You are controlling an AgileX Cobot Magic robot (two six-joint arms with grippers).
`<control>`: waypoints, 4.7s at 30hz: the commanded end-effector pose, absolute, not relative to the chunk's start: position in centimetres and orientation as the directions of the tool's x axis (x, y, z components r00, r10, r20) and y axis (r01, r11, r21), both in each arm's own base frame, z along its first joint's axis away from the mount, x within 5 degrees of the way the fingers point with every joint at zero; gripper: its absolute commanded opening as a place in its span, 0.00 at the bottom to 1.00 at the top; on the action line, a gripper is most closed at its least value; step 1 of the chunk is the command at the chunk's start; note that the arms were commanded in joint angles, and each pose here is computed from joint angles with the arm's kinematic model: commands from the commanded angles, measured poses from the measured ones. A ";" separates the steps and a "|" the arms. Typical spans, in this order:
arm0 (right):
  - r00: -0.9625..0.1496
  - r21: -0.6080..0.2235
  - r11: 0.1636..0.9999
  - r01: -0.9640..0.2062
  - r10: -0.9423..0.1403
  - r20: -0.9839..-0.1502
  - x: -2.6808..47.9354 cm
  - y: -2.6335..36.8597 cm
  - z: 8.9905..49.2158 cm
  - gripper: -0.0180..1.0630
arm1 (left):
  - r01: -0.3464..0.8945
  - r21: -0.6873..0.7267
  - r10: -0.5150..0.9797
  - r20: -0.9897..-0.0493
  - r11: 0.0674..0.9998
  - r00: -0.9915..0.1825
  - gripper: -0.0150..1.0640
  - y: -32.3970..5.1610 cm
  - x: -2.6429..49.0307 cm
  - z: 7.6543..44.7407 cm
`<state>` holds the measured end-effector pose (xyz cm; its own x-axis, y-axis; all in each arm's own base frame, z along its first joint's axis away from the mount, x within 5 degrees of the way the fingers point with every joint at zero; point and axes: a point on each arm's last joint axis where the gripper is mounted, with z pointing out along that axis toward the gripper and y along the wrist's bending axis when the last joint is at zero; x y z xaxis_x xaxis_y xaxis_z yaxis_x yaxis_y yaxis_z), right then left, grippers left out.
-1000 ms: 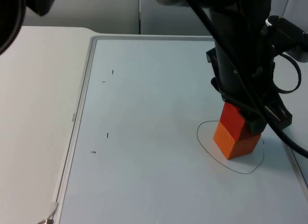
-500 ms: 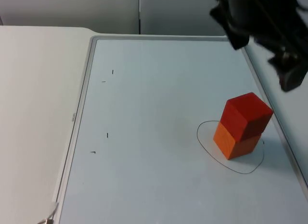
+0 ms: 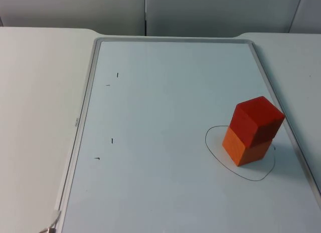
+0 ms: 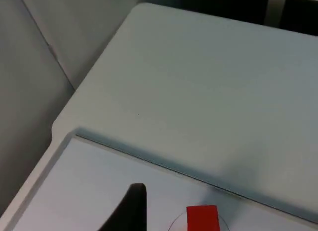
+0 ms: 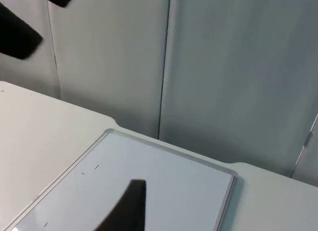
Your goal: Pick up one cube with the left hand and another cube with the right hand. First place the cube in the right hand at the target position, then stack the cube in the left hand on top.
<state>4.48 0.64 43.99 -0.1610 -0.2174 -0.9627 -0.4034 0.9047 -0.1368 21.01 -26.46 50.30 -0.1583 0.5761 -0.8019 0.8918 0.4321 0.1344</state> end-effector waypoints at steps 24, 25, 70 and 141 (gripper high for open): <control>-0.150 -0.068 0.872 -0.484 -0.159 -0.976 1.2 -0.6 35.1 0.98 | 0.797 0.064 0.488 -0.818 0.601 -0.303 0.99 -9.9 8.3 34.7; -0.158 -0.063 0.872 -0.485 -0.159 -0.975 0.9 -0.8 34.6 0.98 | 0.793 0.059 0.470 -0.831 0.606 -0.298 0.99 -9.0 7.5 34.4; -0.375 -0.022 0.829 -0.559 -0.276 -0.885 -0.3 -0.7 27.8 0.98 | 0.705 -0.044 0.298 -0.886 0.708 -0.355 0.99 0.9 -0.1 27.9; -0.387 -0.010 0.843 -0.538 -0.257 -0.886 -0.2 -0.8 27.8 0.98 | 0.734 0.022 0.351 -0.888 0.679 -0.298 0.99 0.8 -0.1 28.0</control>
<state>-0.29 -0.78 27.88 -0.3907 -0.2604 -0.8829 -0.5428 0.8398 -0.0075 -0.14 0.95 28.06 -0.3025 0.3603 -0.8824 0.7294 0.6835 0.0290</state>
